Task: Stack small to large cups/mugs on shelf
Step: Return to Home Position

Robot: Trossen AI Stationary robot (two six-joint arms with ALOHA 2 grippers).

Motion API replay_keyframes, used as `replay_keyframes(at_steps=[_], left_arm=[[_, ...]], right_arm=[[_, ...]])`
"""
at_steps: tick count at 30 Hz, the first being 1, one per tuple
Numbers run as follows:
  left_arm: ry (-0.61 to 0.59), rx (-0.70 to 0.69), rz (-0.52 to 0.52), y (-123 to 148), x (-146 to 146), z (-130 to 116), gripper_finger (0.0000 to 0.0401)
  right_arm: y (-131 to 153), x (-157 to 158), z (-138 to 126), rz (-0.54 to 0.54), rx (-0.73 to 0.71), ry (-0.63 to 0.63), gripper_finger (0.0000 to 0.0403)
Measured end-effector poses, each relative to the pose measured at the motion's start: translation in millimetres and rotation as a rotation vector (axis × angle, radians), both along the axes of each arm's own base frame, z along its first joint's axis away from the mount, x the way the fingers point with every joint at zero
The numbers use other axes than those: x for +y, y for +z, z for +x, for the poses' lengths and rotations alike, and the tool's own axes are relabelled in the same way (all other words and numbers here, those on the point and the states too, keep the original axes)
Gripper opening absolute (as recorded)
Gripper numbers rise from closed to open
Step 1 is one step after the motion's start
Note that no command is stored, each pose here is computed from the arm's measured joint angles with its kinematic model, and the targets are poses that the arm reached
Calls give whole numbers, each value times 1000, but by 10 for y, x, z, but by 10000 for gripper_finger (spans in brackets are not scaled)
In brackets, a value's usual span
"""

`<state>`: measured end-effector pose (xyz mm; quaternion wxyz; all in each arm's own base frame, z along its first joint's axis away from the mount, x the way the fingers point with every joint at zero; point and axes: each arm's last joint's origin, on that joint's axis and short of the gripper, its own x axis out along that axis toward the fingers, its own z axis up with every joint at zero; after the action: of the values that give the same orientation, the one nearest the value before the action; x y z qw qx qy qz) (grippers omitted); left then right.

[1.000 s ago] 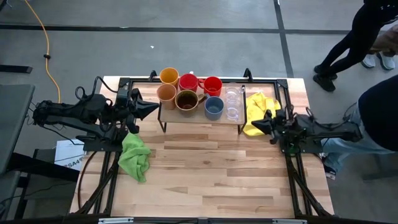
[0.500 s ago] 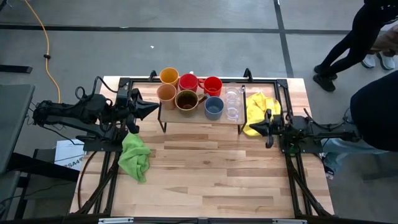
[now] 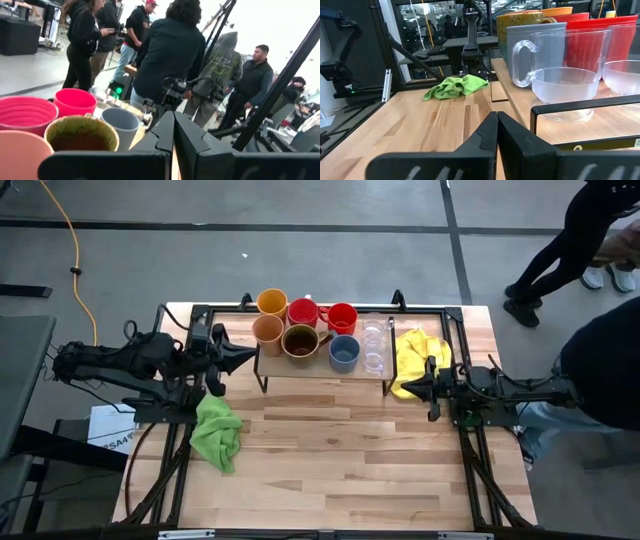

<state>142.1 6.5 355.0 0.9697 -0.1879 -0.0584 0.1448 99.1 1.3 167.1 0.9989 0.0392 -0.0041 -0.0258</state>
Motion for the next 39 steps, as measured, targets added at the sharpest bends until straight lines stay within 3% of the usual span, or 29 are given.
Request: replay_keyframes(at_steps=[6,14,19,27,32,39], left_arm=[[-15,35,-36,-397,-3,-45,0],[-31,-243,-43,-951,0,-306,0],[-34,-295,-42,-1160,2,-430,0],[-40,-211,-48,-1327,3,-599,0],[-76,-157,-48,-1394,-7,-572,0],[-133,-95,-103,-1737,-25,-467,0]], right_arm=[[-2,0,0,0,1,0,0],[-2,1,0,0,2,4,0],[-4,1,0,0,2,4,0],[-4,1,0,0,2,3,0],[-4,1,1,0,2,3,0],[-4,1,1,0,2,3,0]])
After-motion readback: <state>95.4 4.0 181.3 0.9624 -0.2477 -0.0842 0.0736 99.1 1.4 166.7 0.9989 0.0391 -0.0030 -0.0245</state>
